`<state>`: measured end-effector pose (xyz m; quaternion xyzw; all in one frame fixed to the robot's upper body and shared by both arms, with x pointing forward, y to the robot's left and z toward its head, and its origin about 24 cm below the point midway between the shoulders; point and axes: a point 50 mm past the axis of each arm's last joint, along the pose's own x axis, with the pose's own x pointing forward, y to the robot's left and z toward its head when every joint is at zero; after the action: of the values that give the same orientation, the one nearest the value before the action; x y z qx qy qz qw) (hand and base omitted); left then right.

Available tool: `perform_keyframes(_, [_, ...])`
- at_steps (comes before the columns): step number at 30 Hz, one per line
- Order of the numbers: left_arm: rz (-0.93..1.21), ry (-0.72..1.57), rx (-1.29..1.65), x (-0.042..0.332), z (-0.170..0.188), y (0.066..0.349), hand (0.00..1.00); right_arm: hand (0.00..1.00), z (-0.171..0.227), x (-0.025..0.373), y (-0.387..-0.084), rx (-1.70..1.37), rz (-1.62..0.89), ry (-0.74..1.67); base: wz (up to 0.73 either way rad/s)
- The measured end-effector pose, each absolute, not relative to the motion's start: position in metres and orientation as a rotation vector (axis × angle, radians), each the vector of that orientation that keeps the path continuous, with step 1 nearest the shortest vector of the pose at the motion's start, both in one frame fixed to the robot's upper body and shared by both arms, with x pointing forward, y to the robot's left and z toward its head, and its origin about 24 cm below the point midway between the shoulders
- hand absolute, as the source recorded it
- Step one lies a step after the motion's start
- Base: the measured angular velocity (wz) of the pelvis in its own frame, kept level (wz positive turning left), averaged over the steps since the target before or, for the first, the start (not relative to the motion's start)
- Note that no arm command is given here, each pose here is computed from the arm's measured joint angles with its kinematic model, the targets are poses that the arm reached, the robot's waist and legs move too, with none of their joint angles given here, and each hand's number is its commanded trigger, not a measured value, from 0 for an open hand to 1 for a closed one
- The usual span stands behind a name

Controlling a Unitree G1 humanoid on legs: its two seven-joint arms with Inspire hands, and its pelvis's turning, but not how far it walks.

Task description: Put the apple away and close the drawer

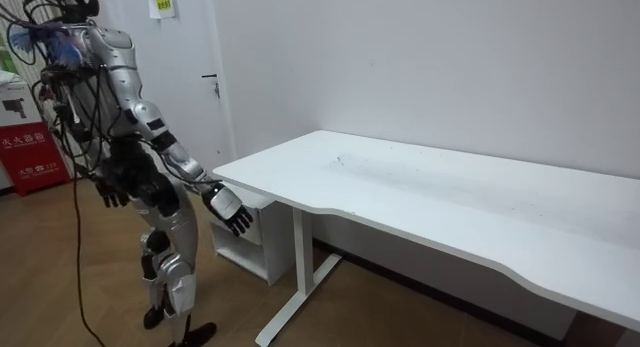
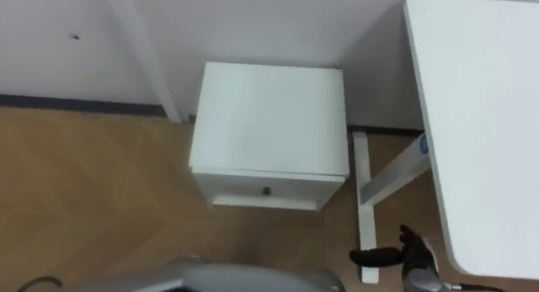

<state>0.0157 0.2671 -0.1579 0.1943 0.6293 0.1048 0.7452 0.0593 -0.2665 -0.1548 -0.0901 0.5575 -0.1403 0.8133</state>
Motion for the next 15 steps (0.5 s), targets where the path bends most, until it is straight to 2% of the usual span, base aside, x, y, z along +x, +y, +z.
perform_keyframes(9, [0.217, 1.376, 0.371, 0.015, -0.163, 0.248, 0.00, 0.00, -0.166, 0.023, -0.256, -0.052, -0.306, 1.372, 0.07])
perform_keyframes(15, [0.205, 1.393, 0.338, 0.015, -0.164, 0.247, 0.00, 0.00, -0.168, 0.014, -0.252, 0.027, -0.321, 1.412, 0.00])
